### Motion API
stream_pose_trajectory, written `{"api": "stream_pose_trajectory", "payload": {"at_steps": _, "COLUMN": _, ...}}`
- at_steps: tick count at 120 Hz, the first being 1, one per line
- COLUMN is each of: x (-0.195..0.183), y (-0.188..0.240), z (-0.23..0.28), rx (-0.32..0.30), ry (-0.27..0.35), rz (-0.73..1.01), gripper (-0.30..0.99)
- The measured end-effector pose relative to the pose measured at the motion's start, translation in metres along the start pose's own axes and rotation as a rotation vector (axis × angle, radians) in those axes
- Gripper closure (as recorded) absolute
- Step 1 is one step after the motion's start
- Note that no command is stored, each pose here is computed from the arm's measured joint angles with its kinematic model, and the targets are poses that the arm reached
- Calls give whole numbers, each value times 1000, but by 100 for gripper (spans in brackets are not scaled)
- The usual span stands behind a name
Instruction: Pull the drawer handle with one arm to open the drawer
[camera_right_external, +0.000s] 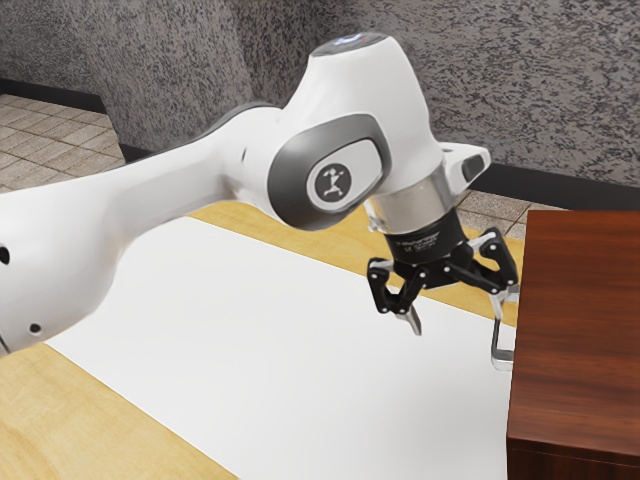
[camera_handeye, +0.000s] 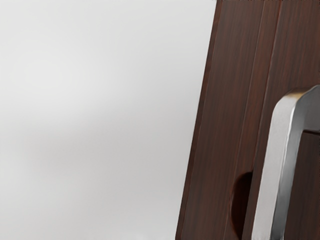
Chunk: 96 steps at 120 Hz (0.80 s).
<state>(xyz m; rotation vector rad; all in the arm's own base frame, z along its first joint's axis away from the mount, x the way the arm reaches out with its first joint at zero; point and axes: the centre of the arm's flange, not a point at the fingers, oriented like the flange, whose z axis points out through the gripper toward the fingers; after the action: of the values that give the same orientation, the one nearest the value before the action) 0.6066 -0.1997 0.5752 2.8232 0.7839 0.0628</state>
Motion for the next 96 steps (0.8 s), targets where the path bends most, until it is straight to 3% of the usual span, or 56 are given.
{"api": "stream_pose_trajectory", "payload": {"at_steps": 37, "x": -5, "y": 0, "z": -2, "rx": -21, "ry": -5, "rz": 23, "gripper": 14}}
{"api": "stream_pose_trajectory", "payload": {"at_steps": 96, "x": -14, "y": -2, "z": 4, "rx": -64, "ry": -36, "rz": 59, "gripper": 20}}
